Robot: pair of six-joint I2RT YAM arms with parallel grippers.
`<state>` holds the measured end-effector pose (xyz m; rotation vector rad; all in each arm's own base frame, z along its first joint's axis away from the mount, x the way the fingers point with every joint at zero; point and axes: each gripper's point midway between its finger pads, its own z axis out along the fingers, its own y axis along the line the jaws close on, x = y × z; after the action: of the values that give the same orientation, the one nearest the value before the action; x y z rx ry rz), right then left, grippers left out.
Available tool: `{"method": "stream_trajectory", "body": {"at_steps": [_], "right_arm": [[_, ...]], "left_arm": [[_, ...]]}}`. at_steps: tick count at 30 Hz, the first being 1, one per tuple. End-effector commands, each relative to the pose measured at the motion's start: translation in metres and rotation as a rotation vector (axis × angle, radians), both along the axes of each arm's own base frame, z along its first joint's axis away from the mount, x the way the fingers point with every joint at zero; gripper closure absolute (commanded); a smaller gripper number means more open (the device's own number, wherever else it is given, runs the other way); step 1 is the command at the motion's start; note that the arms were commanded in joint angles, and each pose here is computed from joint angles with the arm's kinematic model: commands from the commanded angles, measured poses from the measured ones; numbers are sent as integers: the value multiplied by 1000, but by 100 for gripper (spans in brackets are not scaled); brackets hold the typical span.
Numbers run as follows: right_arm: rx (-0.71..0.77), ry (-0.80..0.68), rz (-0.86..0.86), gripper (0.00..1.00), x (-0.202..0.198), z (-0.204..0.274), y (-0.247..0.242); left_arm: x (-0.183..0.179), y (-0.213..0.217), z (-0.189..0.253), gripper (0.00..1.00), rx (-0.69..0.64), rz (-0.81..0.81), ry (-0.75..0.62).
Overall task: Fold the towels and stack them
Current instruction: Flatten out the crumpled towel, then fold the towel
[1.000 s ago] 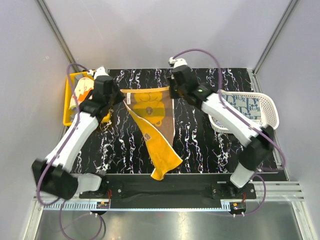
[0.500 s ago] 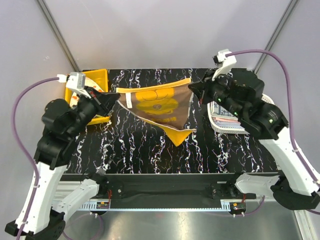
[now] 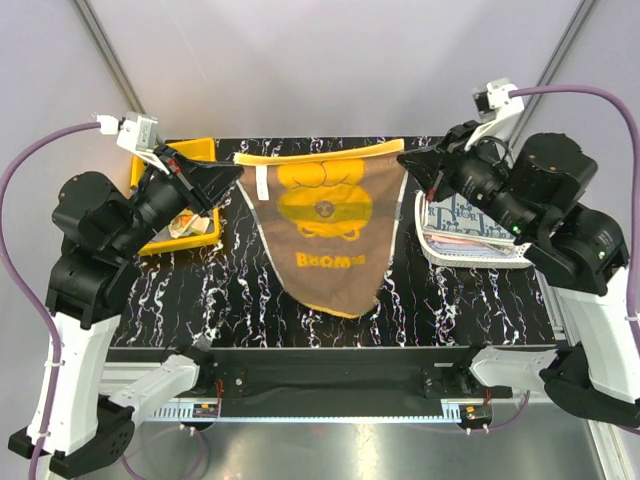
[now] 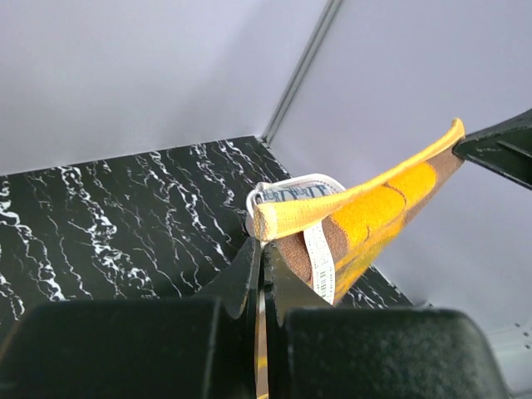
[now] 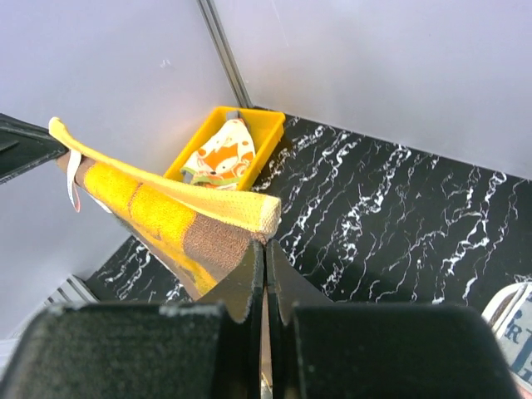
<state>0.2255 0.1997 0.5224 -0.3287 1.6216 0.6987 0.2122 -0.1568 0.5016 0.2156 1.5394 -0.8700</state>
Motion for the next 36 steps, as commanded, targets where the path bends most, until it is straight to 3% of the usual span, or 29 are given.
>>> {"method": "stream_trajectory", "body": {"at_steps": [1,5,9,12,13,15,16,18,19,20,21,22,23,24,29,30,31,36], "right_arm": [[21,-58,-74,100,-3,25,-22],[-38,-21,-149,100,25,9,-16],[-119,32,-214,100,75,-24,-5],[-103,140,-147,100,129,-62,9],[-133,205,-205,100,166,-93,0],[-167,226,-229,100,201,-115,2],[-189,296,-239,100,234,-152,0],[-149,367,-192,100,278,-195,12],[-128,373,-210,100,299,-205,3],[-108,389,-215,100,315,-218,3],[-118,433,-219,100,339,-259,5],[-101,409,-229,100,355,-254,4],[-91,418,-236,100,367,-264,0],[-102,460,-237,100,381,-297,-1],[-74,402,-250,100,410,-304,-4],[-76,406,-248,100,409,-307,-4],[-75,420,-245,100,408,-313,-4],[-41,443,-210,100,385,-314,1]], "left_arm": [[-15,12,31,100,-33,31,-52],[12,9,18,100,-25,77,41],[78,-7,-22,100,-23,75,206],[128,-8,-39,100,-54,81,264],[163,-12,-67,100,-54,85,338],[205,-3,-76,100,-73,107,331],[248,2,-120,100,-60,135,417],[290,6,-127,100,-72,149,400],[324,9,-166,100,-65,159,466],[343,11,-181,100,-62,164,478],[359,12,-164,100,-61,170,424],[373,14,-171,100,-59,174,424],[395,15,-219,100,-41,187,508],[406,16,-199,100,-42,195,448],[426,32,-244,100,-41,246,489],[423,34,-233,100,-39,256,457],[420,34,-257,100,-31,259,487],[403,40,-287,100,7,278,550]]}}
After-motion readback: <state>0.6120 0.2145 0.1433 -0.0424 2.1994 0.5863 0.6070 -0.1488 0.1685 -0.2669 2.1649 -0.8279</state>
